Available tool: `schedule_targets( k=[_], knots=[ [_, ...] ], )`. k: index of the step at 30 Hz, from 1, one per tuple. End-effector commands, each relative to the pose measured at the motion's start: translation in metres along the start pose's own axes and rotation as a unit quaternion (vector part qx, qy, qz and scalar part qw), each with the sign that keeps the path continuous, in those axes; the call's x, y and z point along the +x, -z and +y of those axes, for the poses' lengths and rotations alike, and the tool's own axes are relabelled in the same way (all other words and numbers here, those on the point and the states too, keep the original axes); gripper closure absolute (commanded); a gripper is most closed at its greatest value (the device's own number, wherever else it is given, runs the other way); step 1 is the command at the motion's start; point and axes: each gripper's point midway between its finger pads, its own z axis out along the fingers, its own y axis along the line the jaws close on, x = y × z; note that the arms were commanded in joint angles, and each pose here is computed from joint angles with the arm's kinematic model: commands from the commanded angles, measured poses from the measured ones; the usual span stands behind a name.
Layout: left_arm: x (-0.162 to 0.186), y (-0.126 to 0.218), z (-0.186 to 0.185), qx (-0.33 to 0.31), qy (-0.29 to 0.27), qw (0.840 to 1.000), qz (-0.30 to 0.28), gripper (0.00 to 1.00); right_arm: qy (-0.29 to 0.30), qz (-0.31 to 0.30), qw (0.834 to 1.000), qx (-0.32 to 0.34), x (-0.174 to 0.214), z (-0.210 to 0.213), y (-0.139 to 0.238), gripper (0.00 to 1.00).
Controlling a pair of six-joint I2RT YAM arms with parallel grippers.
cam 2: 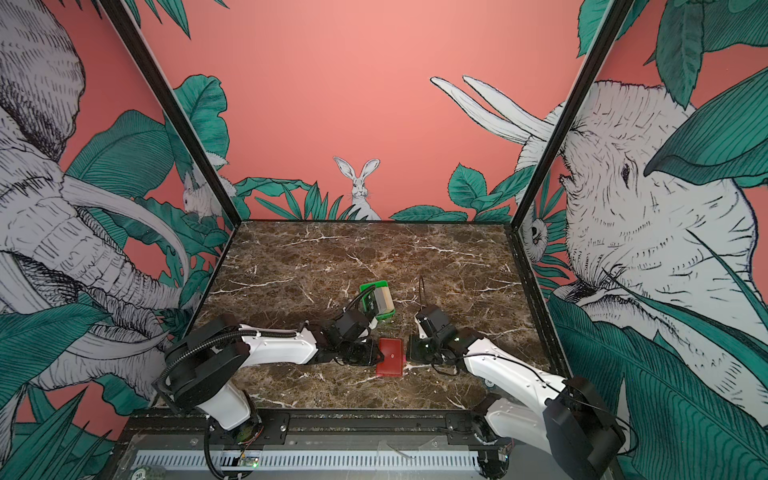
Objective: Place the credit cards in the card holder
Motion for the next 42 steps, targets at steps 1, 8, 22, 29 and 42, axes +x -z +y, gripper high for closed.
schedule_targets(
  k=[1,8,22,29,42],
  knots=[
    [0.021,-0.004,0.019,-0.036,0.011,0.999,0.029,0.76,0.022,-0.007,1.000,-0.016,-0.008,0.017,-0.001,1.00],
    [0.022,-0.008,0.016,-0.030,0.010,0.999,0.032,0.76,0.031,0.001,0.999,-0.016,-0.007,0.027,-0.012,1.00],
    [0.023,-0.009,0.016,-0.032,0.010,0.999,0.035,0.76,0.044,0.024,0.999,0.005,0.000,0.031,-0.025,1.00],
    [0.022,-0.010,0.015,-0.031,0.009,0.999,0.034,0.76,0.042,0.034,0.998,0.014,0.004,0.027,-0.029,1.00],
    [0.022,-0.009,0.015,-0.032,0.009,0.999,0.033,0.77,0.043,0.042,0.998,0.026,0.007,0.022,-0.037,1.00]
  ],
)
